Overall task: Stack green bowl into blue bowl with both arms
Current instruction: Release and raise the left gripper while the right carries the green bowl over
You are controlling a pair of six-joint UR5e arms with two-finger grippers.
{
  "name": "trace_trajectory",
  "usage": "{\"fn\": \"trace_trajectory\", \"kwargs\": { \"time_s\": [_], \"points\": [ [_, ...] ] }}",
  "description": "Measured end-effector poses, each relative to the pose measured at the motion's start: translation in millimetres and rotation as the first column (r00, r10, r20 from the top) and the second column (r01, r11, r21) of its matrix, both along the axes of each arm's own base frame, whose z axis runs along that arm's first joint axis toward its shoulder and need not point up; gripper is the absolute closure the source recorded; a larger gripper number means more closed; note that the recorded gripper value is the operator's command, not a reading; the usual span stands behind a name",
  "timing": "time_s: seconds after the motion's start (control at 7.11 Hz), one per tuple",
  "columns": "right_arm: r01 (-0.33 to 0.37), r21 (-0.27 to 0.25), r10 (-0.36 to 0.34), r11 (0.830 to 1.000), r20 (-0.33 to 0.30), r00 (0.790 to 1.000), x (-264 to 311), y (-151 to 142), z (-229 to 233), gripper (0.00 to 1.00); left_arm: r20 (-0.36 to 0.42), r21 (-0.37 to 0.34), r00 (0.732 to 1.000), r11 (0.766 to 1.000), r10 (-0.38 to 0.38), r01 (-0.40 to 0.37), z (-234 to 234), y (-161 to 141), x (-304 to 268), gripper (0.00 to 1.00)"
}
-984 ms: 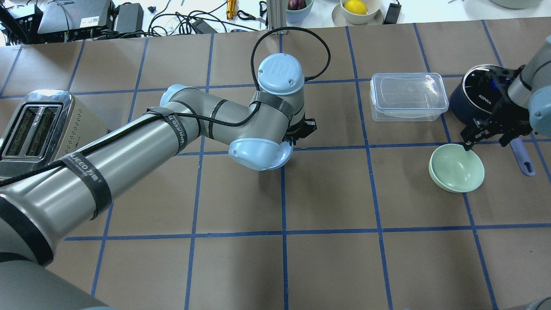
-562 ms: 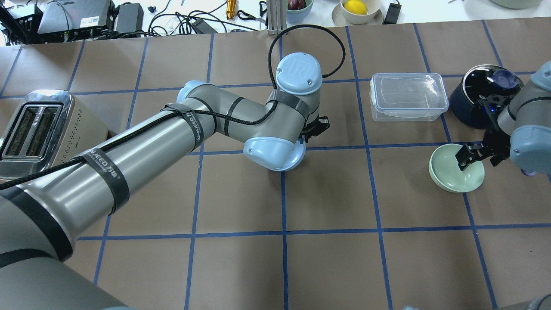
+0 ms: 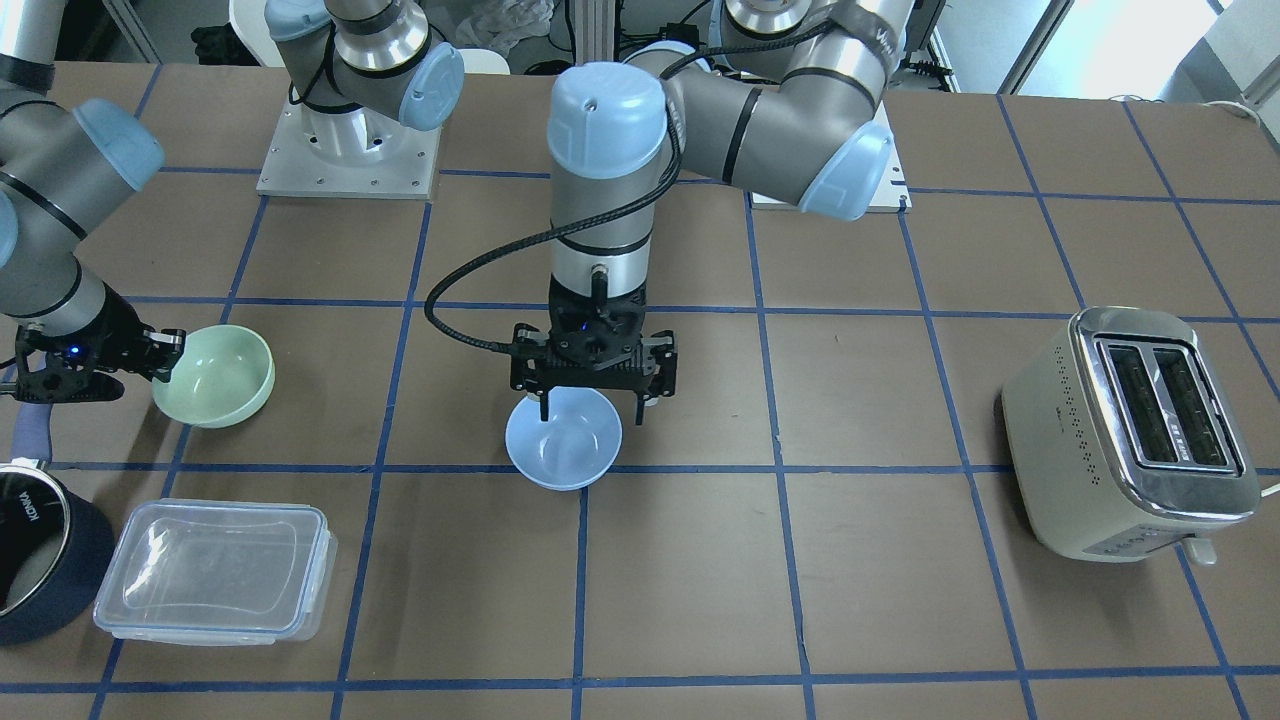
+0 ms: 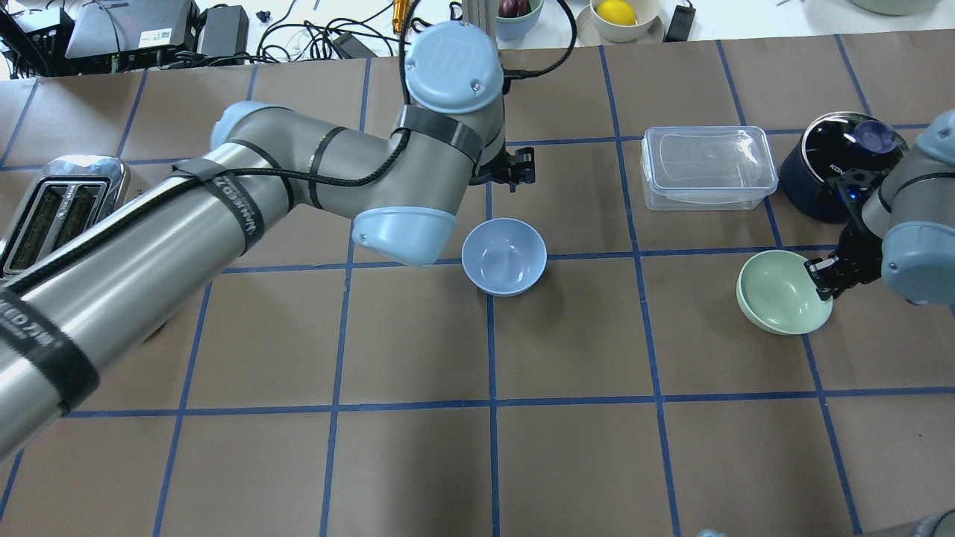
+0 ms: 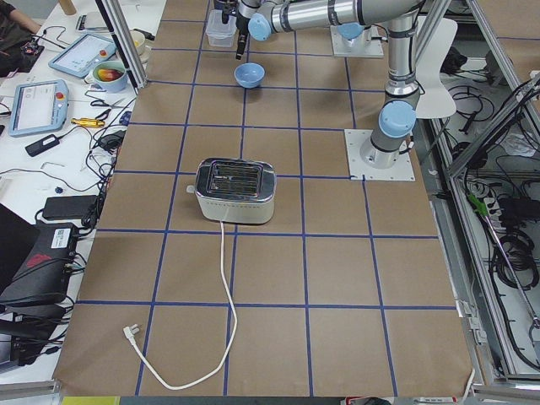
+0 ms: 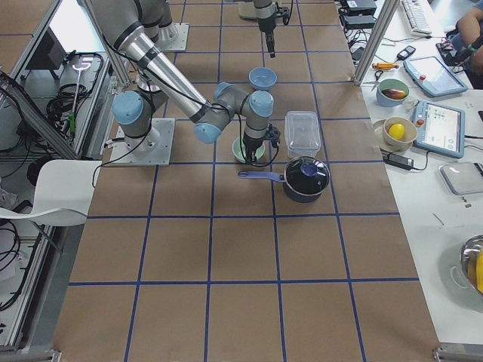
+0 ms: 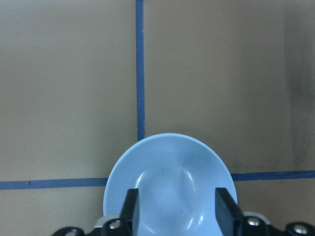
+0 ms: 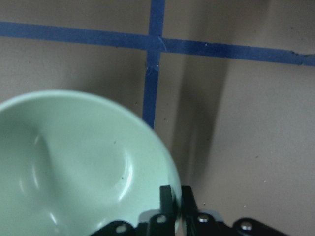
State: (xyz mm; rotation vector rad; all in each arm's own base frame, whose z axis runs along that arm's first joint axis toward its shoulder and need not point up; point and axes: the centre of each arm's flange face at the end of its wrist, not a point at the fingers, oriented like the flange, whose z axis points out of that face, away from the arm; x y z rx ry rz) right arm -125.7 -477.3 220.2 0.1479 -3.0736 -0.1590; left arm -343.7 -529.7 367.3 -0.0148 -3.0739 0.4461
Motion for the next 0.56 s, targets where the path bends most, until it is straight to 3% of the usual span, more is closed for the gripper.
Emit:
{"fn": "trace_trajectory", "kwargs": {
  "time_s": [0.28, 0.56],
  "points": [
    [0.059, -0.021, -0.059, 0.998, 0.031, 0.998, 8.9, -13.6, 18.3, 1.0, 0.042, 0.052, 0.999, 0.999, -0.019, 0.017, 58.5, 9.3, 69.1, 0.0],
    [0.151, -0.001, -0.151, 0.988, 0.085, 0.985, 52.4, -40.9, 49.7, 1.0, 0.078, 0.099, 0.996, 0.995, -0.034, 0.026, 109.2, 21.9, 154.9, 0.0]
  ]
}}
